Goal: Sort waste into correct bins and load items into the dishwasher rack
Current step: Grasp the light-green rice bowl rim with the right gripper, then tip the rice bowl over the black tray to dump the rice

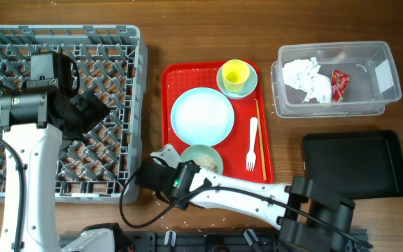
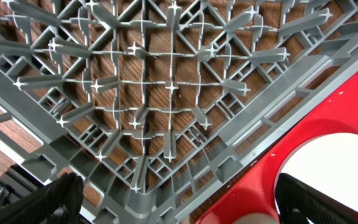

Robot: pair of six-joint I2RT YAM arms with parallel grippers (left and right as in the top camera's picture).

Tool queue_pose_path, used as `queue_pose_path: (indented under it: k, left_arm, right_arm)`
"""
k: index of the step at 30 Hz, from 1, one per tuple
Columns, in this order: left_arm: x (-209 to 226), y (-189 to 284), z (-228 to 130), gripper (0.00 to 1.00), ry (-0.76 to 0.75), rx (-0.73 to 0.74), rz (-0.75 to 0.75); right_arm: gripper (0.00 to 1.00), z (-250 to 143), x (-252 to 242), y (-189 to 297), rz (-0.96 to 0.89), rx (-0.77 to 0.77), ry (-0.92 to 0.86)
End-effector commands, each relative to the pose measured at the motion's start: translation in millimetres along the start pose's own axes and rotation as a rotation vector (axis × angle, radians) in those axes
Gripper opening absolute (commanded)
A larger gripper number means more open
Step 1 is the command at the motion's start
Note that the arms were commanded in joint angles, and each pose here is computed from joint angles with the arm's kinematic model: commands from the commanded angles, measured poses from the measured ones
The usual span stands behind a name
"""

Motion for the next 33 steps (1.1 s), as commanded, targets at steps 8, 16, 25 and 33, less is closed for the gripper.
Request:
queue_pose_path:
  k: [8,16,25,33]
  left_arm:
    - [1,6,3,1.0,0.008,-0.024,-0.013]
    - [1,6,3,1.0,0.008,-0.024,-0.013]
    - [1,6,3,1.0,0.008,-0.024,-0.013]
    - [1,6,3,1.0,0.008,-0.024,-0.013]
  right_arm:
    - [0.04,19,-135,73,-0.264,0.064,-0.602]
    - [0.04,-76,-316,142,-0.055,0.032,-0.977]
    - [0.04,-224,-409,127,0.39,-0.278,-1.297]
    - [0.04,-259,-404,75,0.745,-0.454,-1.473]
Point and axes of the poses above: each gripper's point midway between its finger pads, its own y axis back along the fingers, its own x axis along the line the jaws close on, z = x × y, the point moved 8 cm from there along y, back along the fingers, and after that the axes turned 11 degrees about y, right-handed, at the moved point
